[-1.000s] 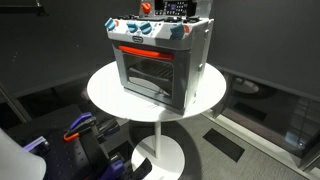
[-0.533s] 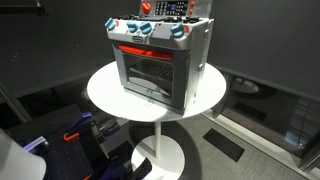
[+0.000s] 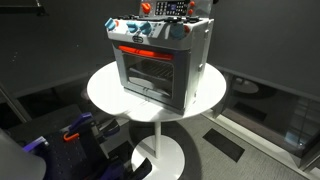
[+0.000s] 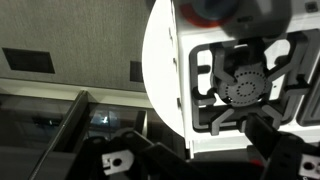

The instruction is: Press the orange button on the stove

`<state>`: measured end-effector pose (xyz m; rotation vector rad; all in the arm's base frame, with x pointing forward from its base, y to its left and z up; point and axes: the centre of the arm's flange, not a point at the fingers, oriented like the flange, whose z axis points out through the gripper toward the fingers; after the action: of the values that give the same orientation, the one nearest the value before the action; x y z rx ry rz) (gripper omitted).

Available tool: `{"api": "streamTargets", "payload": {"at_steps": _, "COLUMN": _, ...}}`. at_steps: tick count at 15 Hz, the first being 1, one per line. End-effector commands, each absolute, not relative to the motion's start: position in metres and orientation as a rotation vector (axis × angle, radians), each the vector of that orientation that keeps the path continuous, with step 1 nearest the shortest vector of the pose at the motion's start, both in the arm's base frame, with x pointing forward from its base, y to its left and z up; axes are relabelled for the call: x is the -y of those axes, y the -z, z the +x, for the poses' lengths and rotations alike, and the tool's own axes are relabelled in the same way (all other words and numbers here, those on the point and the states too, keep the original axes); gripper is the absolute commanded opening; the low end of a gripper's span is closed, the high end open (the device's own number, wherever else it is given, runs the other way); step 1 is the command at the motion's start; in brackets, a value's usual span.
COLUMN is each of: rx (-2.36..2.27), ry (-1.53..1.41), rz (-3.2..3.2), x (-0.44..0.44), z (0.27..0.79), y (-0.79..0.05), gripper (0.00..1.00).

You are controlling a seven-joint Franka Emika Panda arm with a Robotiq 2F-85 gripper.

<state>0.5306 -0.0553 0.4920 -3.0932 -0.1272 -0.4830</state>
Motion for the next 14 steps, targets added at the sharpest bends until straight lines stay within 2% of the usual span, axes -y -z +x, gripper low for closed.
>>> {"api": "streamTargets", "payload": {"at_steps": 1, "rx": 0.072, "ry": 0.507, "rz": -3.082, "x": 0.0437, "z": 0.5590, "y": -0.4940, "gripper": 1.00}}
{"api": "streamTargets", "payload": {"at_steps": 14, "rx": 0.079, "ry": 0.516, "rz": -3.092, "x": 0.0389, "z": 0.5603, "y": -0.4868, "gripper": 1.00}}
